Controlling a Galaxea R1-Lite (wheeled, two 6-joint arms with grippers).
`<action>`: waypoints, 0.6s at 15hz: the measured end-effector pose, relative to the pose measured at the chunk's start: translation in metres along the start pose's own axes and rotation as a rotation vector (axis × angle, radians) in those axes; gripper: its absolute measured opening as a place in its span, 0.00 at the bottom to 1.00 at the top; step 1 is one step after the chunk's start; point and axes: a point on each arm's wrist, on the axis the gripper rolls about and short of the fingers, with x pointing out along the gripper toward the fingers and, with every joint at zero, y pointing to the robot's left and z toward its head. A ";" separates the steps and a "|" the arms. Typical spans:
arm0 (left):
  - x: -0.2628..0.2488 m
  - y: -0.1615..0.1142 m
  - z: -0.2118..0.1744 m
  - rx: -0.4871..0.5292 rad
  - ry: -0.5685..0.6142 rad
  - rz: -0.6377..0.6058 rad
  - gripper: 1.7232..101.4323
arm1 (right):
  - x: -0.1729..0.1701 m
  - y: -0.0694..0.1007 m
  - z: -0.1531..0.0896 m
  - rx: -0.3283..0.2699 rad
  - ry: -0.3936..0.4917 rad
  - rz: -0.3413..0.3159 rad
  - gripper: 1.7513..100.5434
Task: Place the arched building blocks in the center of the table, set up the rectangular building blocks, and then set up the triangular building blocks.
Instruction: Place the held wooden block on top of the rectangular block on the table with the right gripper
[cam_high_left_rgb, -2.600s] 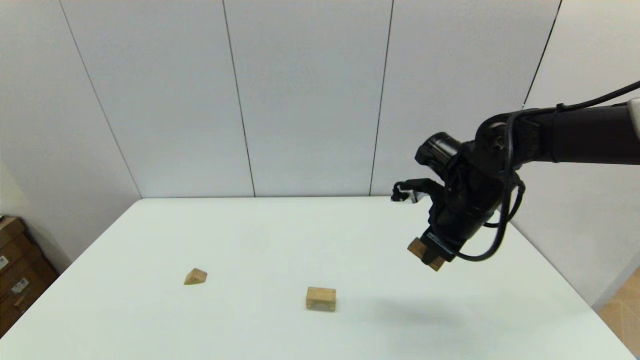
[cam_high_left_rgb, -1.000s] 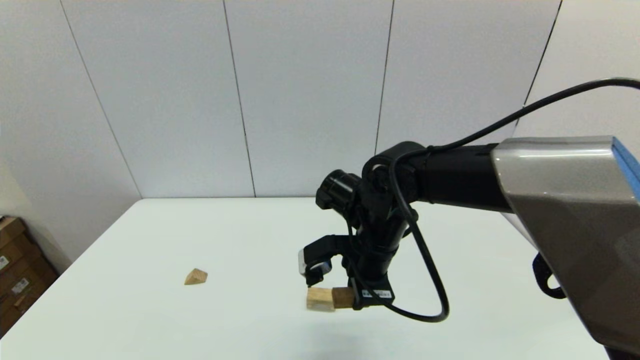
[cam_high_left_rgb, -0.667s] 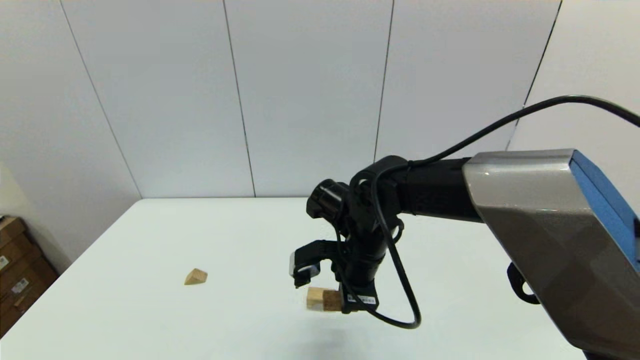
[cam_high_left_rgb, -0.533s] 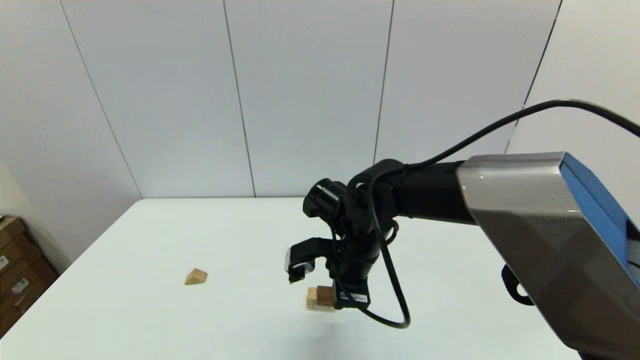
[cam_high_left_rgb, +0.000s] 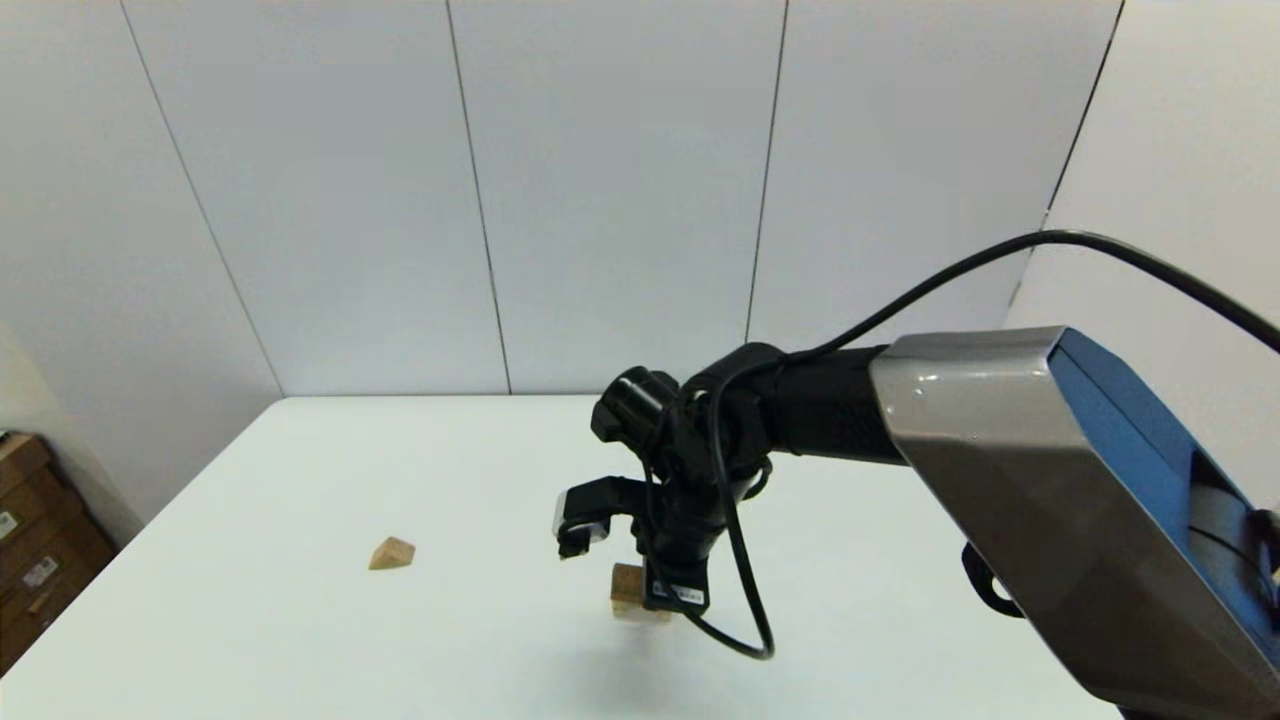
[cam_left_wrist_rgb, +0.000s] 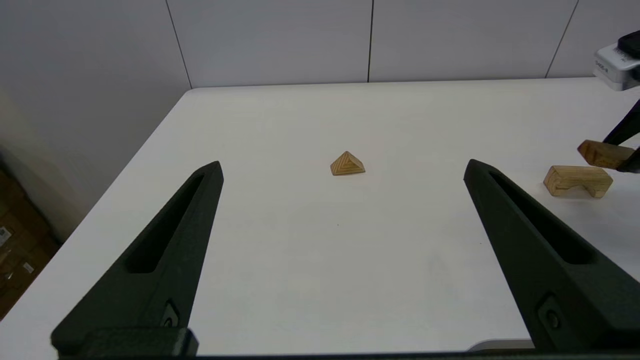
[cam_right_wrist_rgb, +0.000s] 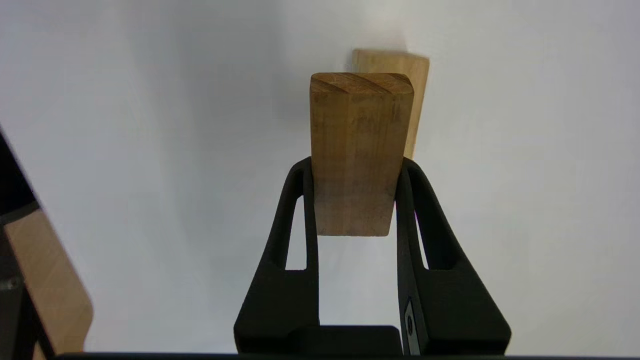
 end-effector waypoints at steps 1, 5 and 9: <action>0.000 0.000 0.000 0.000 0.000 0.000 0.96 | 0.003 -0.001 0.001 0.000 -0.007 -0.008 0.23; 0.000 0.000 0.000 0.000 0.000 0.000 0.96 | 0.011 -0.007 0.004 -0.007 -0.035 -0.053 0.23; 0.000 0.000 0.000 0.000 0.000 0.000 0.96 | 0.013 -0.007 0.002 -0.008 -0.017 -0.042 0.23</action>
